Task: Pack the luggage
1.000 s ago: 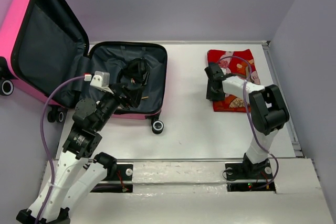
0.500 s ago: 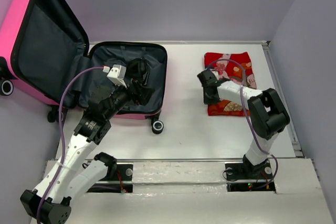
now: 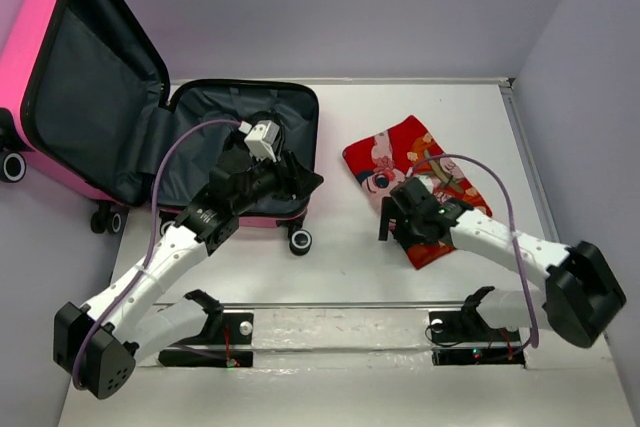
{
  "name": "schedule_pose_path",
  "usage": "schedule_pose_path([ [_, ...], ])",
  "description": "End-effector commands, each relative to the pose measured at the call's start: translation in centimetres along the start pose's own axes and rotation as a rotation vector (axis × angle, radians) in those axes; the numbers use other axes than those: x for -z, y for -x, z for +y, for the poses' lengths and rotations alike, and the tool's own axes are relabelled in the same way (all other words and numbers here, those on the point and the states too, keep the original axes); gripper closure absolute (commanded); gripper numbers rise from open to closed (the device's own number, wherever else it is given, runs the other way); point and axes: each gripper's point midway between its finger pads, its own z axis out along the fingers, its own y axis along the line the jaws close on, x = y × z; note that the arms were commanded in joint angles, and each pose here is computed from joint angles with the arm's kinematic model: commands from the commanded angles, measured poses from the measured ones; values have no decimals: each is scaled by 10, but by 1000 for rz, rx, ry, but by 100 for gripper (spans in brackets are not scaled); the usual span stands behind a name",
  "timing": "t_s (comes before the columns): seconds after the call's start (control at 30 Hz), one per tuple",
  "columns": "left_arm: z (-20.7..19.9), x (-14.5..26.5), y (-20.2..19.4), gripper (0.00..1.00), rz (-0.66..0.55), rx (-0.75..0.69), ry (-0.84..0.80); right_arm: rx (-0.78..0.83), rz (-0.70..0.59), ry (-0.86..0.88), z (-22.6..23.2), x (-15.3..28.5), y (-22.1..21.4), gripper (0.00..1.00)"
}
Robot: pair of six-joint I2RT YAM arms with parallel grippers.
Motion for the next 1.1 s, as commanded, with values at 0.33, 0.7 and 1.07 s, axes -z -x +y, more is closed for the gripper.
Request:
schedule_pose_path([
  [0.33, -53, 11, 41, 15, -154, -24, -44, -726, -349, -292, -154, 42, 56, 0],
  [0.7, -80, -8, -2, 8, -115, -74, 21, -922, -335, -351, -220, 21, 56, 0],
  [1.07, -65, -63, -42, 6, -14, -121, 99, -865, -171, -181, -198, -46, 68, 68],
])
